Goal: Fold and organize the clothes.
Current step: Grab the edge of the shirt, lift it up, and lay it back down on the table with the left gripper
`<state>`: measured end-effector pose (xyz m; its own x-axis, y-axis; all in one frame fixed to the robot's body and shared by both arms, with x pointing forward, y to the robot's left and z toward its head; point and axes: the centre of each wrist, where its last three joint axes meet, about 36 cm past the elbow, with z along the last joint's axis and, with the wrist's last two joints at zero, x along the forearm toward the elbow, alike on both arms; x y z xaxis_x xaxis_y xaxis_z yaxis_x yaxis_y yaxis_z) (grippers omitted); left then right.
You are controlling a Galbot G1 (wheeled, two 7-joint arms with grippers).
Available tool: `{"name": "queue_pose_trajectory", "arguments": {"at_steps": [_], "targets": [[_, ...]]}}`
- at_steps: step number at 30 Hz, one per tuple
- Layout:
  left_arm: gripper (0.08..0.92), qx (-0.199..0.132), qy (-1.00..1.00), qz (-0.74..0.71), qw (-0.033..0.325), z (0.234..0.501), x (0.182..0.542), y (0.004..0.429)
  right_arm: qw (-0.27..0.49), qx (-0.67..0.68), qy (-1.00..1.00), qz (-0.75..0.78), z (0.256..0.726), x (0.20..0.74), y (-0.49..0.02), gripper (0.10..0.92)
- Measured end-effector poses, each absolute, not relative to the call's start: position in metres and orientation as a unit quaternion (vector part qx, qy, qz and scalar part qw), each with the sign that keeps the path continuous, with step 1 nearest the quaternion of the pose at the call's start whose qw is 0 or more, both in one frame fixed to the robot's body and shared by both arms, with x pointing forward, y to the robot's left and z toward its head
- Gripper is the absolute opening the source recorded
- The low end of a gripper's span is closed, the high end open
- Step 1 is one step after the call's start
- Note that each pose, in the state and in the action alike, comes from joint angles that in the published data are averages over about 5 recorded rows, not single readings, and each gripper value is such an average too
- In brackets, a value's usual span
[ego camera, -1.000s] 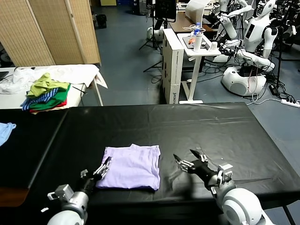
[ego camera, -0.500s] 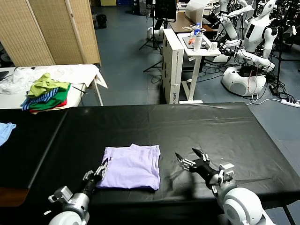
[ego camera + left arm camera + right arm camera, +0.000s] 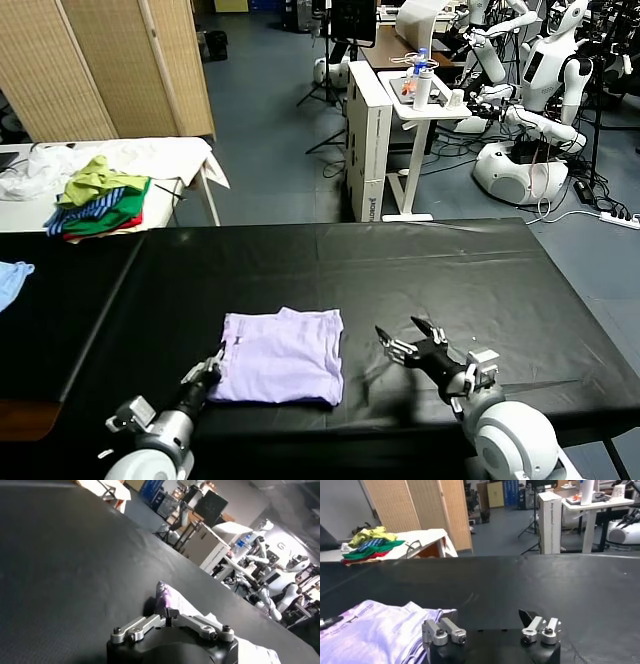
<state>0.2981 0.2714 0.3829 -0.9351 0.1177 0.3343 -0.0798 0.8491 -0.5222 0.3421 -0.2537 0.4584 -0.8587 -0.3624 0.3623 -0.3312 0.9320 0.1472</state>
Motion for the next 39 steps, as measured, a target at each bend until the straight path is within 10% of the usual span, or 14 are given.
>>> {"name": "queue_pose_trajectory", "arguments": {"at_steps": [26, 39], "targets": [[0.152, 0.028, -0.988, -0.055, 0.139, 0.504, 0.277, 0.412, 0.201, 0.167, -0.964, -0.05, 0.445, 0.348, -0.253, 0.907], [0.152, -0.005, -0.993, 0.04, 0.114, 0.526, 0.265, 0.322, 0.207, 0.156, -0.965, -0.042, 0.441, 0.341, -0.255, 0.907]]}}
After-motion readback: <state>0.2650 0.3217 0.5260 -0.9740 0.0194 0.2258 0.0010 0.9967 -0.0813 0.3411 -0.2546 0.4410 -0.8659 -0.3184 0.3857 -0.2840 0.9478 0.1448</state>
